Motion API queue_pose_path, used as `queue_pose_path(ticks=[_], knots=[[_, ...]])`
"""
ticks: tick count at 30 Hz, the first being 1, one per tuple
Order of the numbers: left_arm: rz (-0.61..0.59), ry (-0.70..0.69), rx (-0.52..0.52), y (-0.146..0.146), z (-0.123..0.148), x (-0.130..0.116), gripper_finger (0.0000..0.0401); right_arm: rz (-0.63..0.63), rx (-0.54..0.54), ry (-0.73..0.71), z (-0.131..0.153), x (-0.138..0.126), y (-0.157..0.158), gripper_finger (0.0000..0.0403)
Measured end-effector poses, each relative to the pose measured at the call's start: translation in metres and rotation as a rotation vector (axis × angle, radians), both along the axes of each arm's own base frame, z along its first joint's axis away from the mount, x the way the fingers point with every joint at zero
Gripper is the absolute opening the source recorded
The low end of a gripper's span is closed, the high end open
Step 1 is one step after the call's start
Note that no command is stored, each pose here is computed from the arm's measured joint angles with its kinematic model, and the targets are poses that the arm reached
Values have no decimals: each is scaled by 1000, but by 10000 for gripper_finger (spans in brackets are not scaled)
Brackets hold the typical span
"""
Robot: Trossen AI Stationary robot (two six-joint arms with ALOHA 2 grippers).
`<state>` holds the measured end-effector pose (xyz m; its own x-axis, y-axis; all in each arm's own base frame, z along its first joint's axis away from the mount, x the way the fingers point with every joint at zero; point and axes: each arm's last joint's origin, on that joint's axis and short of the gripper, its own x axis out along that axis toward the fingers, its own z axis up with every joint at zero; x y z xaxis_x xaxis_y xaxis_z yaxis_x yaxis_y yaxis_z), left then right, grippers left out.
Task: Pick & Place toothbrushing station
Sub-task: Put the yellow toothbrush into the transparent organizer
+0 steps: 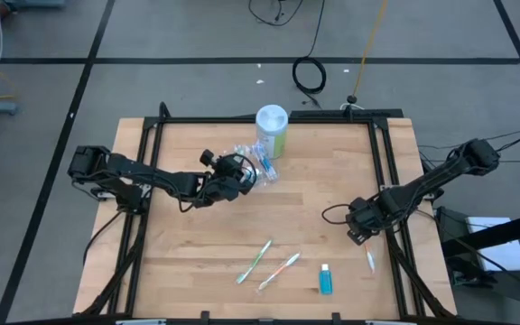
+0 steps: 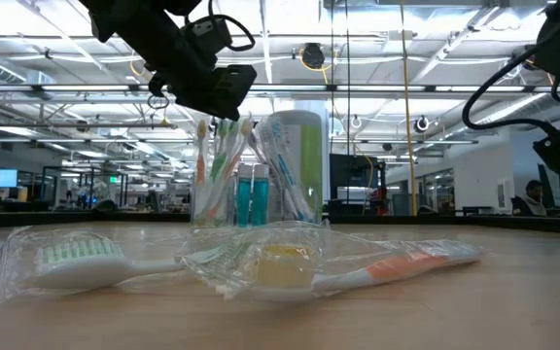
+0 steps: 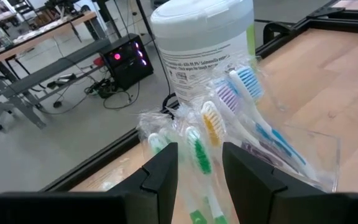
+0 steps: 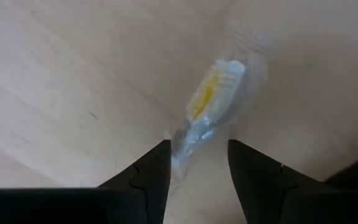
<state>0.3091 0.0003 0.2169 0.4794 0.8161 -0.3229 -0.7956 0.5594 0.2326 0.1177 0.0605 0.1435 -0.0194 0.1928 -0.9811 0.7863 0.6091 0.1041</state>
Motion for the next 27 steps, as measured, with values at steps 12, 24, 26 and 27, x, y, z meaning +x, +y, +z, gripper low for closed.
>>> queue_pose_path(ticks=[12,24,26,27], knots=[[2,-4,-2,0,0,0,134,27,6,-16,-5,-1,-1,80],[2,-6,-4,0,0,0,134,22,2,-73,-5,4,1,15],[2,-6,-4,0,0,0,134,35,13,-99,-5,6,2,15],[2,-6,-4,0,0,0,134,44,16,-110,-4,7,2,15]])
